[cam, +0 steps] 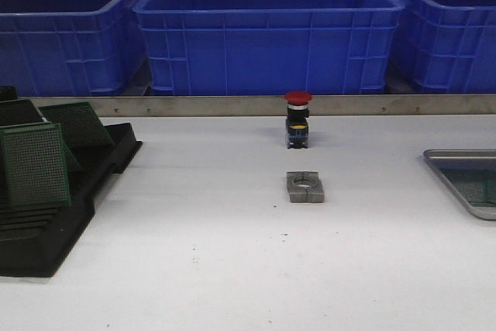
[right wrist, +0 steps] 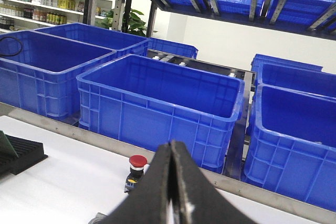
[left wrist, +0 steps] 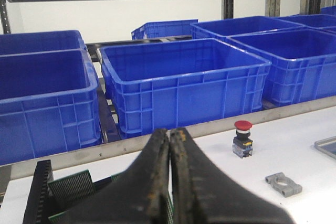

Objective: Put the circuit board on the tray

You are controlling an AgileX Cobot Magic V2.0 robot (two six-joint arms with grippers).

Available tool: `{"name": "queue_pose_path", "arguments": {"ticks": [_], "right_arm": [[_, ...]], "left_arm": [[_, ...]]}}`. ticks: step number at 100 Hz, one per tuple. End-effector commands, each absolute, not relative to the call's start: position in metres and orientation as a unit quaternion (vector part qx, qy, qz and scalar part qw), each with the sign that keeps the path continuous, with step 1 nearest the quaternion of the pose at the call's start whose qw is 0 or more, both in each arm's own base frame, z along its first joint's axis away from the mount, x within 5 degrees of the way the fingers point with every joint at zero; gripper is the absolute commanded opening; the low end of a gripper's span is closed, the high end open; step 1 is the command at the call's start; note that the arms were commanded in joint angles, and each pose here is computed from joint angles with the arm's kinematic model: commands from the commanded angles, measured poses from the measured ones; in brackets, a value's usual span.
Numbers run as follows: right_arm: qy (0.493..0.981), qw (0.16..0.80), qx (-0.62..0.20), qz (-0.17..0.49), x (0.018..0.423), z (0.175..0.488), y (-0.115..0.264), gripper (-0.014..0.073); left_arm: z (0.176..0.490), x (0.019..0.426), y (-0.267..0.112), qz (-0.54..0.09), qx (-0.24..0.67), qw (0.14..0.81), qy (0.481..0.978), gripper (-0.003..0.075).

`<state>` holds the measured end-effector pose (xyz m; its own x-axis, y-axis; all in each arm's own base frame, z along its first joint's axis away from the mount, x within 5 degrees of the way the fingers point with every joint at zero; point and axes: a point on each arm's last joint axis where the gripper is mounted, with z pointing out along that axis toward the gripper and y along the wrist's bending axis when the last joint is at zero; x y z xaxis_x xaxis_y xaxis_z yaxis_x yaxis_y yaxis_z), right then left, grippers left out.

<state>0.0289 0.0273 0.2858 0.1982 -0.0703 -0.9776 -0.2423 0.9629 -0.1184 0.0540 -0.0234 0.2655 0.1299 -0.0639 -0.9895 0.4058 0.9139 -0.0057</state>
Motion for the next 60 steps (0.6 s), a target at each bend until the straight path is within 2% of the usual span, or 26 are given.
{"name": "queue_pose_path", "arguments": {"ticks": [1, 52, 60], "right_arm": [[0.616, 0.778, -0.108, 0.053, 0.0273, 0.2955, 0.0247, -0.0062], [0.616, 0.778, -0.108, 0.053, 0.0273, 0.2955, 0.0247, -0.0062], [0.616, 0.778, -0.108, 0.053, 0.0273, 0.2955, 0.0247, -0.0062]], "left_arm": [[0.2710, 0.0536, -0.0244, -0.169, 0.133, 0.740, 0.637, -0.0017], [0.2672, 0.0544, -0.0247, -0.168, 0.134, 0.737, 0.641, -0.0017], [0.2639, 0.0565, -0.0214, -0.139, 0.132, 0.739, 0.645, -0.0017]]}}
